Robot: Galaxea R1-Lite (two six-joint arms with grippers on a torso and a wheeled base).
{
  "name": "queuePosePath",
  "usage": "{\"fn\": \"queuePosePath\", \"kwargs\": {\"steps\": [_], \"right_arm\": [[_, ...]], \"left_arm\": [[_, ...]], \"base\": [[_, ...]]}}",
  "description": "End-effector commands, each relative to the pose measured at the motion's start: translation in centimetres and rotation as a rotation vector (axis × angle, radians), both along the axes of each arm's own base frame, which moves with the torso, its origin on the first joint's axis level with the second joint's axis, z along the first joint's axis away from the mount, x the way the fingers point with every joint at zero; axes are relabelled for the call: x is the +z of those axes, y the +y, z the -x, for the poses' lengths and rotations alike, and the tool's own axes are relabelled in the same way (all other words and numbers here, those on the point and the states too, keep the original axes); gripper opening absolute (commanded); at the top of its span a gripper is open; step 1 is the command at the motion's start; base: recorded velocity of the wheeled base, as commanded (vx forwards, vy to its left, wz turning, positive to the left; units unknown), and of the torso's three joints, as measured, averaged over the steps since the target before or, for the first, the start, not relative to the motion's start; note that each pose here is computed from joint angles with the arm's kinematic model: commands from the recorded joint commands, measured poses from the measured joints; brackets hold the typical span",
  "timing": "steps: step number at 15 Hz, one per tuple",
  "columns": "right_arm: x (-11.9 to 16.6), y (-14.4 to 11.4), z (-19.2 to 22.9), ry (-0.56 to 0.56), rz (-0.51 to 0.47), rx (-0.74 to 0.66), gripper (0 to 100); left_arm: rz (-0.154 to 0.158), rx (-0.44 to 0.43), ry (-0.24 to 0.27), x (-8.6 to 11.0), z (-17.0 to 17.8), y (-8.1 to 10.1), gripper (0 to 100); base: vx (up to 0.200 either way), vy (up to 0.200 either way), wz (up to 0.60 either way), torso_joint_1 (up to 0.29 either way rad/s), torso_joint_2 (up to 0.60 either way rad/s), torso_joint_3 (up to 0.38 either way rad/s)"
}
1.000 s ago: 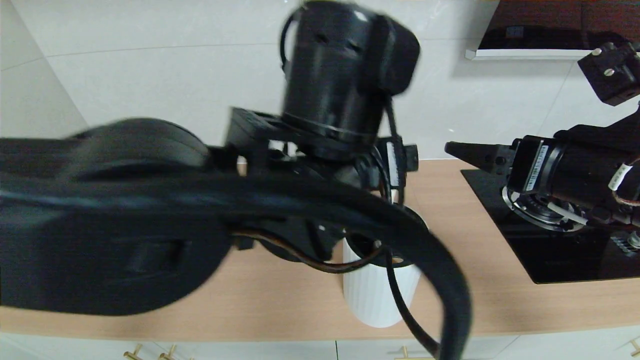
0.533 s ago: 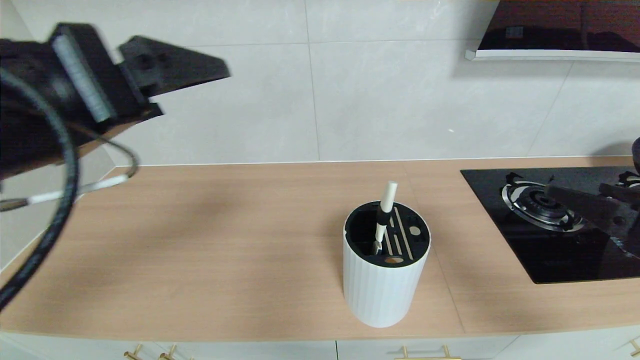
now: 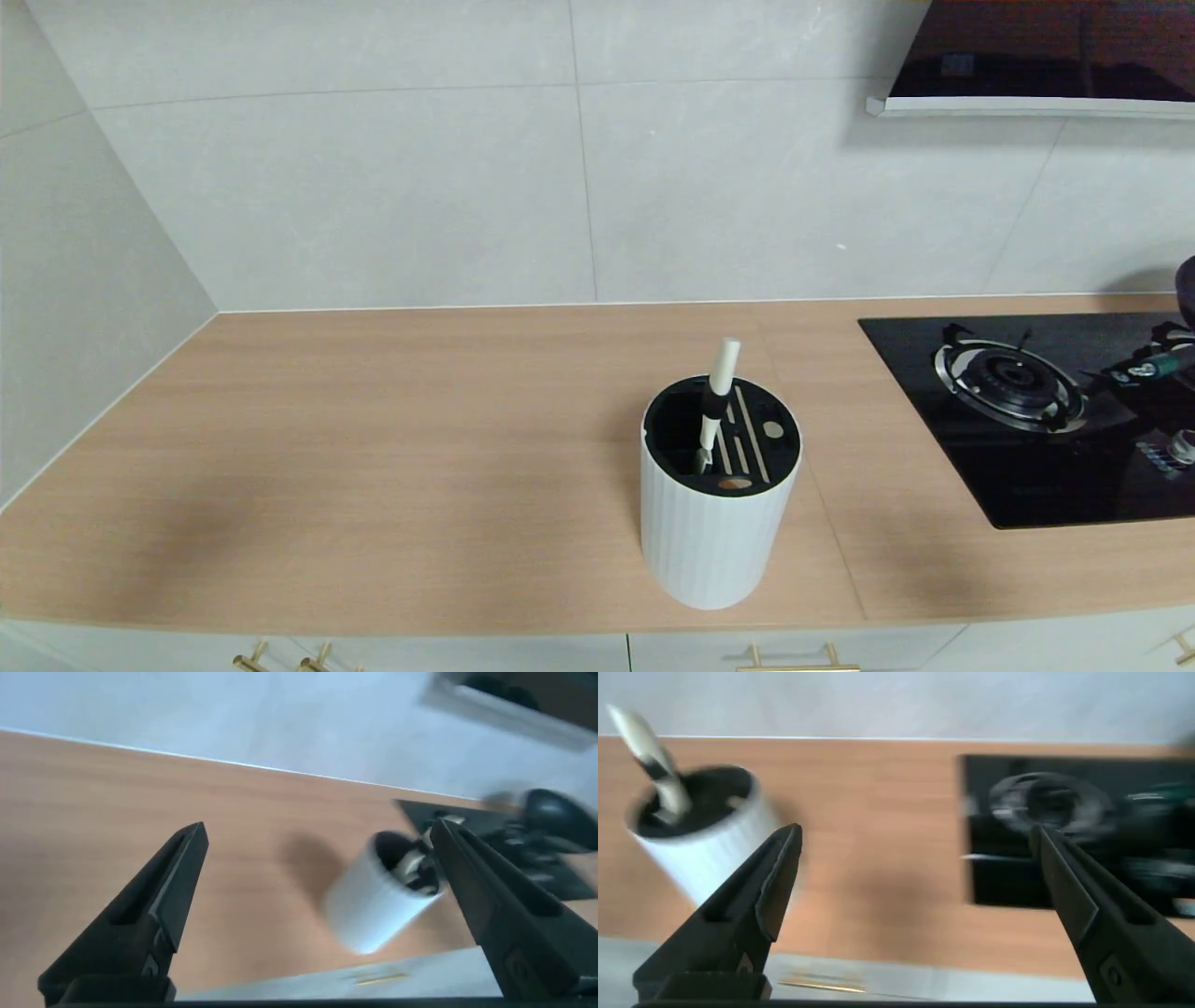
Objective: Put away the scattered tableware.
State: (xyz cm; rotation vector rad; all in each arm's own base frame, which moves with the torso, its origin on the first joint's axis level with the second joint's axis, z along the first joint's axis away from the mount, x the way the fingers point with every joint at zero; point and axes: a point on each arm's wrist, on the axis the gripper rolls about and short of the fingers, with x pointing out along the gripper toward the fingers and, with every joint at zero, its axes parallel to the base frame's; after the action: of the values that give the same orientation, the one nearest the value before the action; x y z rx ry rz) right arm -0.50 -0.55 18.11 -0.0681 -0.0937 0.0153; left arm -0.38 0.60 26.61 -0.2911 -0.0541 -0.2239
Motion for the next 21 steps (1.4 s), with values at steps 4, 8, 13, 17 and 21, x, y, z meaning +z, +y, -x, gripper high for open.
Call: {"fn": "queuePosePath", "kwargs": {"steps": [4, 8, 13, 17, 21], "right_arm": [[-3.6, 0.0, 3.5, -0.139, 0.052, -0.241, 100], [-7.0, 0.1, 2.4, -0.085, 0.051, -0.286, 100], [-9.2, 0.1, 1.9, -0.034, 0.014, -0.256, 100], [-10.1, 0.2, 1.8, 0.045, -0.040, -0.180, 100], [-10.5, 0.4, 1.8, 0.086, -0.036, -0.084, 100]], "left_arm": [[-0.023, 0.236, -0.171, -6.5, 7.1, 1.0, 100], [-0.076, 0.377, -0.102, -8.6, 6.1, 0.2, 100], [-0.301, 0.390, -0.029, -16.4, 2.7, -0.3, 100], [-0.316, 0.330, 0.026, -18.6, 1.9, -0.4, 100], [-0.315, 0.228, 0.052, -19.0, 1.9, -0.6, 100]], "base": [[0.000, 0.000, 0.00, 0.000, 0.00, 0.000], [0.000, 0.000, 0.00, 0.000, 0.00, 0.000], [0.000, 0.000, 0.00, 0.000, 0.00, 0.000], [0.000, 0.000, 0.00, 0.000, 0.00, 0.000], [0.000, 0.000, 0.00, 0.000, 0.00, 0.000]]}}
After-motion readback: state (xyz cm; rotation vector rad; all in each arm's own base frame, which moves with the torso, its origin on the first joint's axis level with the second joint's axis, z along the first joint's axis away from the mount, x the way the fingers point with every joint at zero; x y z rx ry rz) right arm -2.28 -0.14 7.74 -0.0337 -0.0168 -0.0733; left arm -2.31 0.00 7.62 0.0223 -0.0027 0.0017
